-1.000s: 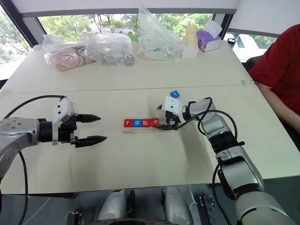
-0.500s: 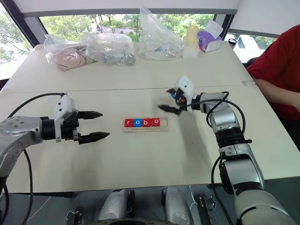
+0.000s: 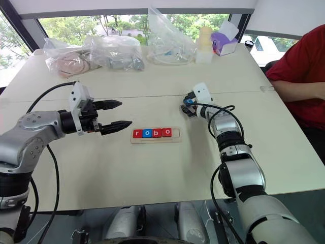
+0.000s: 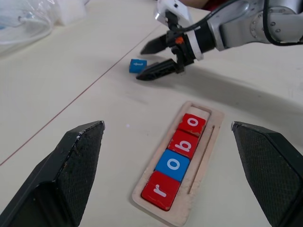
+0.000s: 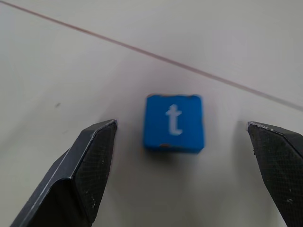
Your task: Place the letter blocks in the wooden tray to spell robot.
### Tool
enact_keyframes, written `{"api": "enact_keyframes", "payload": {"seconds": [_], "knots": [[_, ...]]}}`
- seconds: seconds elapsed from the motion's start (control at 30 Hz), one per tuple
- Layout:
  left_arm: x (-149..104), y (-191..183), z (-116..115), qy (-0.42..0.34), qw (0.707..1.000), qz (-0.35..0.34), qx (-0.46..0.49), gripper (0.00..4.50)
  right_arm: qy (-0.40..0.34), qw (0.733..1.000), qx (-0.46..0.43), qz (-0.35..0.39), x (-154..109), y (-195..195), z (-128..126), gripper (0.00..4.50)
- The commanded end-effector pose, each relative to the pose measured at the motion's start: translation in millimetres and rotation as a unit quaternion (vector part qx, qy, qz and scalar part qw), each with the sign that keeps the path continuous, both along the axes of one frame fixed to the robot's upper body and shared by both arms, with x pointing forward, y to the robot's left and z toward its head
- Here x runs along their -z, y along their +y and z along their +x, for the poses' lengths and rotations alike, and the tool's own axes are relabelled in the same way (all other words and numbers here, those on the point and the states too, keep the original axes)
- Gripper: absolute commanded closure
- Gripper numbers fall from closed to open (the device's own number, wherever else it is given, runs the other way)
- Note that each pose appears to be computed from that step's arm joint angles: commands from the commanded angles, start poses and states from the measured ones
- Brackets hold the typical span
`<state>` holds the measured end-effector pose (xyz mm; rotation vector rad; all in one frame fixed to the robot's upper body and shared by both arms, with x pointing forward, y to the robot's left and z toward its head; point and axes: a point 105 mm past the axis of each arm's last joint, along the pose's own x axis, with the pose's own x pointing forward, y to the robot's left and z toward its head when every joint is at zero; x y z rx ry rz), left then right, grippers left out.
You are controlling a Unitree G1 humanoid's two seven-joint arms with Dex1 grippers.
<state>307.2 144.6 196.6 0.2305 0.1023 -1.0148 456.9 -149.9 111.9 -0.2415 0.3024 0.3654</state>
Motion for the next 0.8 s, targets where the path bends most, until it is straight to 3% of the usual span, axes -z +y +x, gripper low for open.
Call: {"api": "enact_keyframes", "payload": {"seconds": [0.03, 0.17, 0.2, 0.47, 0.6, 0.8], "knots": [[-11, 0, -2, -0.028, 1.0, 0.001, 0.002, 0.0, -0.02, 1.0, 0.01, -0.004, -8, -2, 5, 0.88], [-10, 1, -5, -0.026, 1.0, 0.003, 0.002, 0.0, -0.02, 1.0, -0.005, 0.007, -9, 5, 5, 3.0], [-10, 1, -5, -0.026, 1.0, 0.003, 0.002, 0.0, -0.017, 1.0, -0.009, 0.004, -7, 6, 4, 3.35], [13, -21, -21, -0.004, 0.997, 0.046, 0.055, 0.0, -0.057, 0.995, 0.082, 0.004, -21, -25, -4, 3.34], [19, -33, -30, 0.01, 0.996, 0.038, 0.08, 0.0, -0.048, 0.985, 0.166, 0.031, -16, -38, -49, 3.34], [20, -44, -36, 0.018, 0.993, 0.035, 0.113, 0.0, -0.003, 0.976, 0.211, 0.057, -4, -17, -127, 3.34]]}}
